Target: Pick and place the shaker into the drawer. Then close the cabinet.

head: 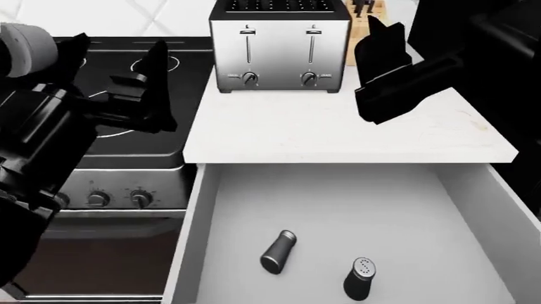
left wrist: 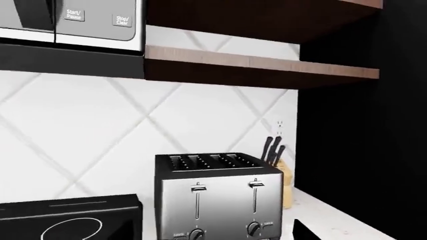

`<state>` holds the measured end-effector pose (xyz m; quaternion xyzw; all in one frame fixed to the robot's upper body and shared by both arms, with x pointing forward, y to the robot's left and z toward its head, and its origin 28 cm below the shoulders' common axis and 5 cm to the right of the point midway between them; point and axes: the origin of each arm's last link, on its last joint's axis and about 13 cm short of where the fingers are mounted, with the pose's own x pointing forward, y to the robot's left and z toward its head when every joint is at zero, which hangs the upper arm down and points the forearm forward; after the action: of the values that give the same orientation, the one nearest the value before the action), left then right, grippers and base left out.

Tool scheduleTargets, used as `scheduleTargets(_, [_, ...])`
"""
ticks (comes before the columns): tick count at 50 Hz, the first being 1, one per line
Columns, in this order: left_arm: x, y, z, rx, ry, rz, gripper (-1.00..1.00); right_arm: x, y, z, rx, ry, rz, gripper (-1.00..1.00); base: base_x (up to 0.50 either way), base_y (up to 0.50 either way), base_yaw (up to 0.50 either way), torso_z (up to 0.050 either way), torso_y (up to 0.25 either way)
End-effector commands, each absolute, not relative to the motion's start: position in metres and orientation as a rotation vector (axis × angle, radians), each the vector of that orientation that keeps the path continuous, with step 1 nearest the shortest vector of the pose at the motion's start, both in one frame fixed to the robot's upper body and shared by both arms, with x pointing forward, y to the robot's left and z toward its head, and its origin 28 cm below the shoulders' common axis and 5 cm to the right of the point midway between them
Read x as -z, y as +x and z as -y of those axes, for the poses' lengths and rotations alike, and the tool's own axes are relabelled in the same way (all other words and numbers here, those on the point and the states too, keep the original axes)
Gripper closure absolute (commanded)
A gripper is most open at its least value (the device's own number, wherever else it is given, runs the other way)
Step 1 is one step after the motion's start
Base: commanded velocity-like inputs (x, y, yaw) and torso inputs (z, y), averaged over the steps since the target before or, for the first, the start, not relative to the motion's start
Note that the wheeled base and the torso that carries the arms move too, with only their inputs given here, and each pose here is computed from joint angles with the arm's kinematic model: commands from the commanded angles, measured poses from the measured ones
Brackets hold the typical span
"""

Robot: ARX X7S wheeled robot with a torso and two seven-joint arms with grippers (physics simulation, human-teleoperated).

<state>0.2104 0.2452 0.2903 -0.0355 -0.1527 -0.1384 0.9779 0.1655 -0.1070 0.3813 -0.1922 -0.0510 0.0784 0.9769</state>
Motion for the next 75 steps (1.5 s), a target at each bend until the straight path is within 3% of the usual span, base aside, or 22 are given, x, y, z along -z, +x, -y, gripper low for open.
scheduleTargets(1, [-0.297,0.206,-0.247,0.236,-0.107,0.306,-1.0,-0.379,0.164,0.107,-0.15,-0.401,0.133,-1.0,0.0,0.5,0.0,0.0,0.0])
scheduleTargets(28, [-0.286,0.202,-0.245,0.244,-0.121,0.262,-1.0,-0.38,0.167,0.107,-0.106,-0.437,0.121,-1.0,-0.02,0.5,0.0,0.0,0.0])
scheduleTargets(75, [-0.282,0.2,-0.24,0.278,-0.118,0.242,-1.0,-0.371,0.172,0.109,-0.097,-0.445,0.081,-1.0,-0.21,0.5,0.0,0.0,0.0])
